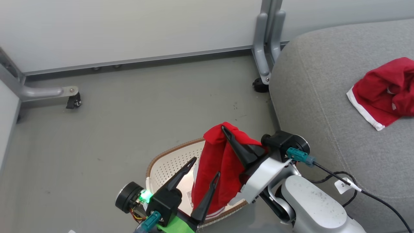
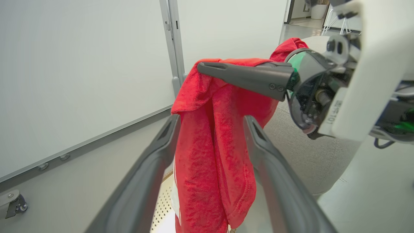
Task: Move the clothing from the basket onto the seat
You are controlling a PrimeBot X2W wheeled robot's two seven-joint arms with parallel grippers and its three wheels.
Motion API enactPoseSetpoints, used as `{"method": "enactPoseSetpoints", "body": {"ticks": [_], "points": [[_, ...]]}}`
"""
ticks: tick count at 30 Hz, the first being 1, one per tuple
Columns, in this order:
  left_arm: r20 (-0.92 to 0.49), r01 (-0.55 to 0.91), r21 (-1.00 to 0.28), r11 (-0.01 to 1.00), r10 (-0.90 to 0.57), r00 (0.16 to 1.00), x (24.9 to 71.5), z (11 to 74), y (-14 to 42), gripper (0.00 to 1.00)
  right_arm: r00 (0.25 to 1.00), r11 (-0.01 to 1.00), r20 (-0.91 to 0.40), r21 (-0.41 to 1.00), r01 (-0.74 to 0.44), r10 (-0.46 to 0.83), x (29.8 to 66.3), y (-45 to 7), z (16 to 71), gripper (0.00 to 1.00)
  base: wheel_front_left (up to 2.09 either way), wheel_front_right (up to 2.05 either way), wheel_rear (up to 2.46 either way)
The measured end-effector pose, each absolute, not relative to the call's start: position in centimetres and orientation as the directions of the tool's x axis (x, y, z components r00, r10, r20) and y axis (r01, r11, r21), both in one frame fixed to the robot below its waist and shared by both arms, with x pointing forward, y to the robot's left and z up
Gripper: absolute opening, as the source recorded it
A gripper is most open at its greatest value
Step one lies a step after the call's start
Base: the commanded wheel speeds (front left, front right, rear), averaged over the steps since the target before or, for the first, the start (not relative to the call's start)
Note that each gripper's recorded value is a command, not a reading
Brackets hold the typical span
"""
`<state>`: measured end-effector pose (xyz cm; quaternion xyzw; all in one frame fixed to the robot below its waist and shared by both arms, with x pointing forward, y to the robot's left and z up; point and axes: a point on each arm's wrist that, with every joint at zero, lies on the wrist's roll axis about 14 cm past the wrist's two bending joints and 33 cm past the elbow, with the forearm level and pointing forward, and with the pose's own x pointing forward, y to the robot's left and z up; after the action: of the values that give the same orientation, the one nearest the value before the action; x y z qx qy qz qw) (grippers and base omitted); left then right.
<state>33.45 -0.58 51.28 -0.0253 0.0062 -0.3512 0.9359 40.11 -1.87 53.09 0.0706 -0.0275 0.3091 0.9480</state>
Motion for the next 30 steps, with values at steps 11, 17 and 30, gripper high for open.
{"method": "enactPoseSetpoints", "body": {"ticks": [11, 17, 30], "points": [[0.003, 0.748, -0.059, 0.662, -0.749, 0.663, 34.0, 50.8, -4.5, 1.0, 0.893, 0.886, 0.094, 0.116, -0.449, 0.44, 40.5, -7.6, 53.0, 0.0, 0.0, 0.0, 0.0], [0.011, 0.798, -0.065, 0.6, -0.799, 0.602, 34.4, 50.6, -6.8, 1.0, 0.938, 0.932, 0.085, 0.116, -0.343, 0.335, 40.6, -11.5, 52.8, 0.0, 0.0, 0.0, 0.0], [0.03, 0.878, -0.075, 0.473, -0.879, 0.476, 36.3, 49.9, -10.7, 1.0, 0.993, 0.996, 0.101, 0.069, -0.063, 0.056, 41.8, -21.6, 53.3, 0.0, 0.0, 0.0, 0.0]]}}
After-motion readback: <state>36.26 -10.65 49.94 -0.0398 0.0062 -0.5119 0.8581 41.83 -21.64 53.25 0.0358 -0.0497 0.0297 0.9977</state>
